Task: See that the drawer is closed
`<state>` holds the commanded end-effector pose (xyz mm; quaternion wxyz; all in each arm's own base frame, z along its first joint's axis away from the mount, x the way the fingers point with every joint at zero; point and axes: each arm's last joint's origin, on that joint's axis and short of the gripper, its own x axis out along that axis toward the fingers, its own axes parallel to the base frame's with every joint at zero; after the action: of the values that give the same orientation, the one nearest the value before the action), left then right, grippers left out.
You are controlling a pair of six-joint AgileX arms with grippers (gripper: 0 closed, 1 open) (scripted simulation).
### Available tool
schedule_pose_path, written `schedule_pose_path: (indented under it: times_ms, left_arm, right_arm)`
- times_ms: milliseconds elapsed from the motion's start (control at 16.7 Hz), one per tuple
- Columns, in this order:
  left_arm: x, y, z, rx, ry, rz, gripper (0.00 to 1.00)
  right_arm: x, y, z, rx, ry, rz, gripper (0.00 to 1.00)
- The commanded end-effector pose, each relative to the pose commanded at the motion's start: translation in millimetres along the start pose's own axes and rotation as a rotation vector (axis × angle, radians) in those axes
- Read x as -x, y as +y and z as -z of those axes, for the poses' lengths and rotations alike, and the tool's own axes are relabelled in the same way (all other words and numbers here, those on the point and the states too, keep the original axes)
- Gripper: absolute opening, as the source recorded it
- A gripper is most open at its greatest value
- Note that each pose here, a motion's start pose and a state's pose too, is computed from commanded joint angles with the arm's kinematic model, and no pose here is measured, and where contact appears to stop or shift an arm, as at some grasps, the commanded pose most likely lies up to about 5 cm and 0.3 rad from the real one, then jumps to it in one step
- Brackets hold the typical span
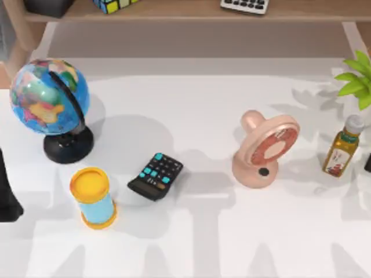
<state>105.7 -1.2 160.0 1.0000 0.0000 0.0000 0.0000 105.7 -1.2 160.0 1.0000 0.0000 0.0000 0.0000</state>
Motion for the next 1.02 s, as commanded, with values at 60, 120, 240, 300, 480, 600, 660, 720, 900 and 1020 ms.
schedule_pose_path:
  times_ms: [60,120,240,300,480,600,660,720,900,1020]
  left_arm:
    - [0.0,0.0,0.0,0.000,0.000,0.000,1.00]
    - [0.0,0.0,0.0,0.000,0.000,0.000,1.00]
    - [0.0,0.0,0.0,0.000,0.000,0.000,1.00]
    - [0.0,0.0,0.0,0.000,0.000,0.000,1.00]
    - [0.0,0.0,0.0,0.000,0.000,0.000,1.00]
    - [0.0,0.0,0.0,0.000,0.000,0.000,1.00]
    - [0.0,0.0,0.0,0.000,0.000,0.000,1.00]
    - [0.0,0.0,0.0,0.000,0.000,0.000,1.00]
    - [0.0,0.0,0.0,0.000,0.000,0.000,1.00]
    - [0.0,0.0,0.0,0.000,0.000,0.000,1.00]
  right_arm:
    - [0.0,0.0,0.0,0.000,0.000,0.000,1.00]
    - [0.0,-0.1,-0.5,0.000,-0.001,0.000,1.00]
    - [-0.2,-1.6,-10.8,0.002,-0.021,0.000,1.00]
    - [-0.8,-3.1,-19.5,0.004,-0.035,0.001,1.00]
    - [-8.8,-10.8,-52.4,0.014,-0.061,0.007,1.00]
    - [-21.8,-19.8,-75.1,0.019,-0.057,0.013,1.00]
    - [-30.6,-26.0,-85.8,0.020,-0.052,0.016,1.00]
    - [-40.5,-33.4,-95.6,0.021,-0.045,0.018,1.00]
    - [-74.3,-62.8,-118.1,0.016,-0.024,0.021,1.00]
    - [-96.4,-86.4,-126.0,0.010,-0.011,0.019,1.00]
